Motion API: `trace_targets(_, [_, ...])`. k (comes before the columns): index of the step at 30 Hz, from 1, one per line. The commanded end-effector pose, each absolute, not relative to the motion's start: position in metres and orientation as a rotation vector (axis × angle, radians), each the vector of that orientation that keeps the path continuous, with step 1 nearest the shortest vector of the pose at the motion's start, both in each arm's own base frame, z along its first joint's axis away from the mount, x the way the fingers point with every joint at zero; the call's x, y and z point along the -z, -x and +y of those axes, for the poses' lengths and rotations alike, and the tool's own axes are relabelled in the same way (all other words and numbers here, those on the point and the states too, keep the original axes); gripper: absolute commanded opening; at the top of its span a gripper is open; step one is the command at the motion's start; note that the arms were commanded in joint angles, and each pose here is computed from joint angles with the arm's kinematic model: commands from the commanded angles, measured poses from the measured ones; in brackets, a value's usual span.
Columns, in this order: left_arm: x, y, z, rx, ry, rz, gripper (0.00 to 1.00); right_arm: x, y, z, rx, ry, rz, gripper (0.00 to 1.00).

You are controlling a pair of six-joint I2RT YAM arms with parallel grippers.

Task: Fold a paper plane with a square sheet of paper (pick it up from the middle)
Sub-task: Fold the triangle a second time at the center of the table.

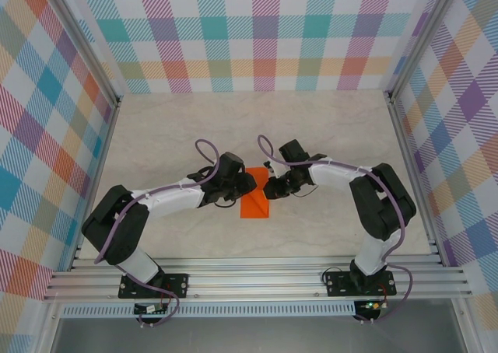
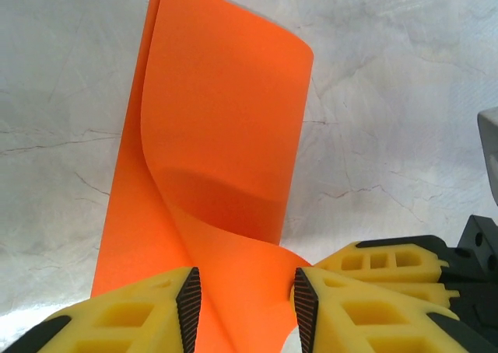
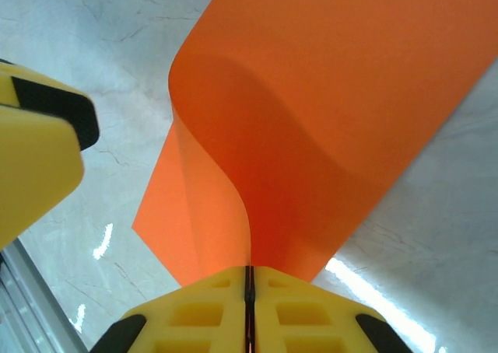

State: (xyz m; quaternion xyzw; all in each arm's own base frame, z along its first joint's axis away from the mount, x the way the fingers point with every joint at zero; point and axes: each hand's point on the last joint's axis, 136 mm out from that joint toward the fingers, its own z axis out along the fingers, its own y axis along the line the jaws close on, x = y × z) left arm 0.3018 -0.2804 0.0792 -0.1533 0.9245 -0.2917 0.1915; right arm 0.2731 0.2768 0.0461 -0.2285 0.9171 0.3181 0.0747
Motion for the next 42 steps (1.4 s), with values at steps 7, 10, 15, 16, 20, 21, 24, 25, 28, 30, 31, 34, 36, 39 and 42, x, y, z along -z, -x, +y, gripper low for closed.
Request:
trace_targets(7, [-0.081, -0.294, -0.285, 0.844, 0.376, 2.607, 0.37, -0.040, -0.280, 0.279, -0.933, 0.771, 2.767, 0.10])
trace_targets(10, [-0.080, -0.293, -0.286, 0.849, 0.373, 2.611, 0.37, -0.039, -0.282, 0.279, -0.927, 0.782, 2.763, 0.11])
trace_targets(15, [-0.076, -0.292, -0.287, 0.851, 0.369, 2.622, 0.37, -0.036, -0.281, 0.280, -0.933, 0.807, 2.771, 0.11])
trace_targets(16, [-0.076, -0.292, -0.288, 0.851, 0.369, 2.625, 0.37, -0.036, -0.281, 0.280, -0.932, 0.810, 2.769, 0.11])
trace_targets(20, [-0.074, -0.293, -0.290, 0.858, 0.363, 2.632, 0.36, -0.034, -0.282, 0.281, -0.935, 0.826, 2.770, 0.11])
trace_targets(21, [-0.074, -0.293, -0.291, 0.858, 0.362, 2.632, 0.36, -0.034, -0.282, 0.282, -0.935, 0.830, 2.770, 0.12])
trace_targets(24, [-0.073, -0.293, -0.292, 0.857, 0.362, 2.636, 0.36, -0.033, -0.284, 0.282, -0.935, 0.835, 2.770, 0.12])
trace_targets(25, [-0.073, -0.293, -0.292, 0.857, 0.361, 2.637, 0.36, -0.033, -0.284, 0.283, -0.938, 0.837, 2.768, 0.11])
trace_targets(28, [-0.071, -0.292, -0.291, 0.851, 0.364, 2.642, 0.36, -0.034, -0.285, 0.284, -0.943, 0.846, 2.762, 0.12])
trace_targets(30, [-0.070, -0.292, -0.292, 0.851, 0.364, 2.644, 0.36, -0.033, -0.285, 0.285, -0.946, 0.849, 2.766, 0.12])
trace_targets(31, [-0.070, -0.292, -0.292, 0.851, 0.362, 2.645, 0.36, -0.032, -0.286, 0.285, -0.944, 0.852, 2.767, 0.12])
trace_targets(34, [-0.071, -0.292, -0.293, 0.851, 0.361, 2.646, 0.35, -0.030, -0.286, 0.285, -0.941, 0.851, 2.778, 0.12])
trace_targets(36, [-0.071, -0.292, -0.293, 0.849, 0.361, 2.646, 0.35, -0.029, -0.285, 0.284, -0.937, 0.851, 2.780, 0.12])
trace_targets(39, [-0.070, -0.292, -0.293, 0.845, 0.362, 2.647, 0.34, -0.029, -0.286, 0.283, -0.931, 0.850, 2.780, 0.12])
trace_targets(42, [-0.068, -0.292, -0.293, 0.843, 0.367, 2.654, 0.31, -0.028, -0.287, 0.283, -0.930, 0.847, 2.782, 0.13])
